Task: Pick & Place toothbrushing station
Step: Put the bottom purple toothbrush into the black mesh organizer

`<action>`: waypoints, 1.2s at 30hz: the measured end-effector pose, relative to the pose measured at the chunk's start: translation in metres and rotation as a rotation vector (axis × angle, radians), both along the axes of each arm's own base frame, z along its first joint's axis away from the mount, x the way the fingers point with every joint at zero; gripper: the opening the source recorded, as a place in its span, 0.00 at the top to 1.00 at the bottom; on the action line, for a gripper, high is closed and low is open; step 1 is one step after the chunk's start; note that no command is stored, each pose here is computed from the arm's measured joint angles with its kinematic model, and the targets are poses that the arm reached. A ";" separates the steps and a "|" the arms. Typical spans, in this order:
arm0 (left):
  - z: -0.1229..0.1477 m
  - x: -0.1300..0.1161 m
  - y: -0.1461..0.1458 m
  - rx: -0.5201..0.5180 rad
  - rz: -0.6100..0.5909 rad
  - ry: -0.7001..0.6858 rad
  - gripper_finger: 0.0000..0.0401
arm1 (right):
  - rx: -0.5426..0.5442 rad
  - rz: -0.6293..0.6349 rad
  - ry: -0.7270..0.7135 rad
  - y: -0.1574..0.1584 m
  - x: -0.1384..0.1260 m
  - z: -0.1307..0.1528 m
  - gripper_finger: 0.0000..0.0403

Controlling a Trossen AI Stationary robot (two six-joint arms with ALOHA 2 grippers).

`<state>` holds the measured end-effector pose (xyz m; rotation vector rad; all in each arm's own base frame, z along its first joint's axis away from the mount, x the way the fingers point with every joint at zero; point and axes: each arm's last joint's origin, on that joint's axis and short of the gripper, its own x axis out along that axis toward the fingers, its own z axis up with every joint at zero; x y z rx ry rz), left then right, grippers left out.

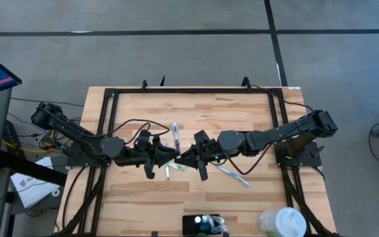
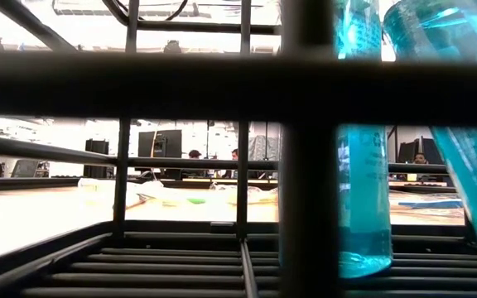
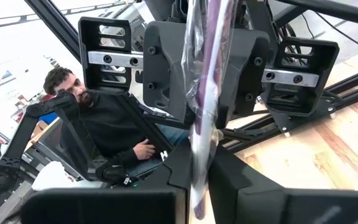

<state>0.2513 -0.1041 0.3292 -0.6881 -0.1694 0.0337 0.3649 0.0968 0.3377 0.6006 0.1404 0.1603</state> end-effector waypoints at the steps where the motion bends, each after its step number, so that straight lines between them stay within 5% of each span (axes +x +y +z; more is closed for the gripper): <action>1: 0.000 0.000 -0.001 -0.001 -0.007 -0.001 0.90 | 0.006 0.000 0.002 0.000 0.000 0.000 0.92; 8: -0.001 -0.004 -0.009 -0.020 -0.052 0.004 0.83 | 0.005 0.038 0.034 0.003 -0.001 -0.003 0.96; 23: -0.001 -0.007 -0.015 -0.065 -0.073 0.012 0.50 | 0.021 0.114 0.089 0.015 -0.007 -0.006 0.95; 36: -0.002 -0.007 -0.012 -0.072 0.015 0.018 0.45 | 0.002 0.126 0.160 0.021 -0.016 -0.008 0.95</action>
